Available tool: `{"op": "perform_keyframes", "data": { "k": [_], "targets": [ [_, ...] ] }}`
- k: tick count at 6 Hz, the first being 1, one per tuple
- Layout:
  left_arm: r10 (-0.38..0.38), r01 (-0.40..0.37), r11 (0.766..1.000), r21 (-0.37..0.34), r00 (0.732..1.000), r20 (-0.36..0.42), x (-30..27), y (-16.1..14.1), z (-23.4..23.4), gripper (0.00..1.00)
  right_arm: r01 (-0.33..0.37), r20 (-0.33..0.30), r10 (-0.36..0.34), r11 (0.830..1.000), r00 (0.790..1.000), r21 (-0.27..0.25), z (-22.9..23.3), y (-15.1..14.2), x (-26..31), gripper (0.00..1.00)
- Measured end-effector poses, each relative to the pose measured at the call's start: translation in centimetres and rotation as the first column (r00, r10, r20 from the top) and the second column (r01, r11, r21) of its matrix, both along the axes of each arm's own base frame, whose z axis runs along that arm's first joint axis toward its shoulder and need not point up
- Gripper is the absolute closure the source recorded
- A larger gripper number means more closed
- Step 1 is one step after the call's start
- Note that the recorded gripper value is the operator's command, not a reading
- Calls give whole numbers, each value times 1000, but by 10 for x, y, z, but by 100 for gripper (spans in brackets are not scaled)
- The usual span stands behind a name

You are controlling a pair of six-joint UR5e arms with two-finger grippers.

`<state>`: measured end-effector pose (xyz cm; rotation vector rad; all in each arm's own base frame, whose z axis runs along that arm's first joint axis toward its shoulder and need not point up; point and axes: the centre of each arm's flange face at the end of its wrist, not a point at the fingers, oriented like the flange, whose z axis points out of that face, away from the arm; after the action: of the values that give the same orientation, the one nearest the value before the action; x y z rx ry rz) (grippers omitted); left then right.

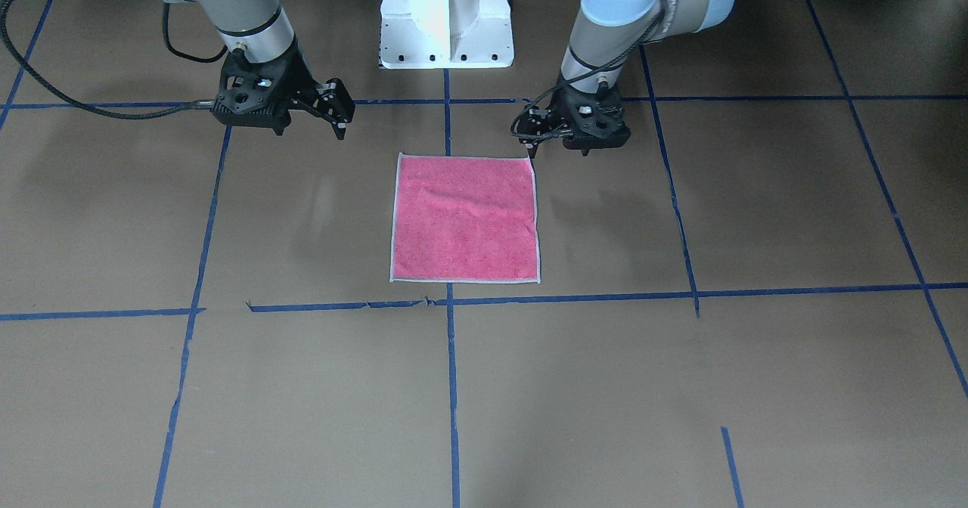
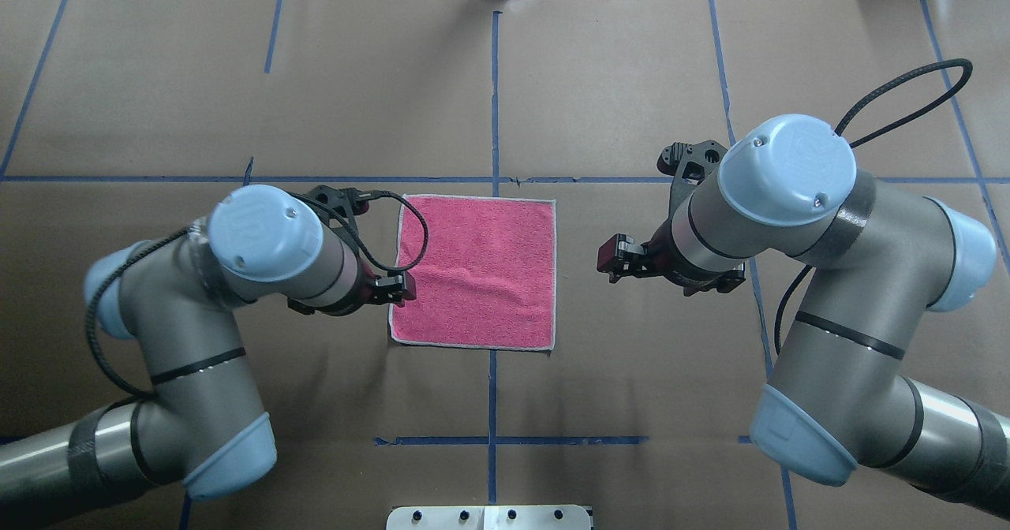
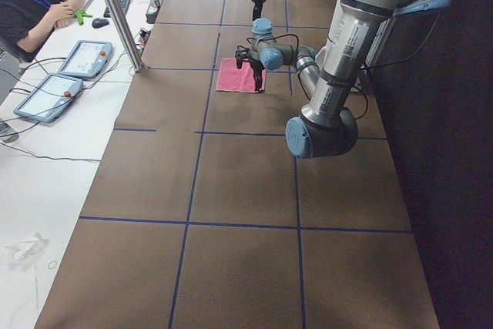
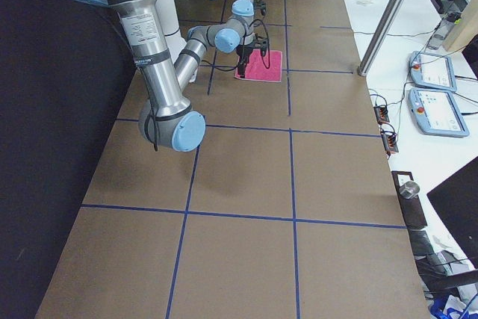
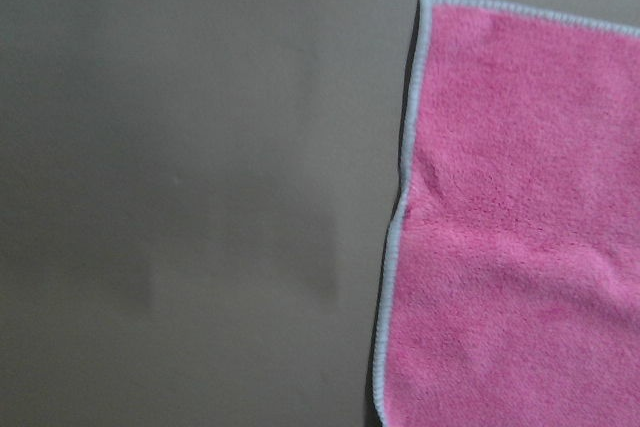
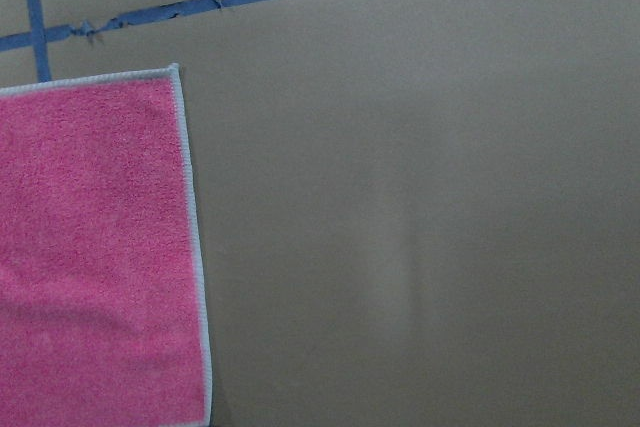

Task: Fold towel twice with both arms
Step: 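Move both grippers down to the towel's two nearest corners, then close the left gripper on one near corner while the right gripper grasps the other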

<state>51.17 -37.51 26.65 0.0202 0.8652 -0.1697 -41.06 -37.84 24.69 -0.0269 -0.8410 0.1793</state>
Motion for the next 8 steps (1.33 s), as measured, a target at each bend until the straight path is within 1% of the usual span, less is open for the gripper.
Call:
{"op": "perform_keyframes", "data": {
  "k": [2, 3, 4, 5, 6, 7, 8],
  "targets": [
    [-34, 34, 999, -20, 999, -17, 28, 0, 13, 32, -1, -1, 1, 1000, 1000, -1, 0, 2, -1, 0],
    [-34, 33, 999, -25, 999, -20, 35, 2, 18, 37, -1, -2, 1, 1000, 1000, 0, 0, 2, -2, 0],
    [-29, 28, 999, -26, 999, -20, 38, 5, 19, 38, -1, -3, 1, 1000, 1000, 0, 1, 2, -2, 0],
    [-24, 23, 999, -27, 999, -21, 40, 8, 19, 43, 0, -3, 0, 1000, 1000, 0, 1, 3, -3, 0],
    [-21, 21, 999, -27, 999, -24, 41, 10, 17, 64, 1, -4, -1, 1000, 1000, -1, 1, 3, -3, 0],
    [-21, 20, 999, -27, 999, -27, 40, 12, 15, 95, 1, -5, -1, 1000, 1000, -1, 2, 4, -4, 0],
    [-22, 21, 999, -29, 999, -27, 40, 12, 15, 100, 2, -5, -2, 1000, 1000, -1, 2, 4, -4, 0]
  ]
}}
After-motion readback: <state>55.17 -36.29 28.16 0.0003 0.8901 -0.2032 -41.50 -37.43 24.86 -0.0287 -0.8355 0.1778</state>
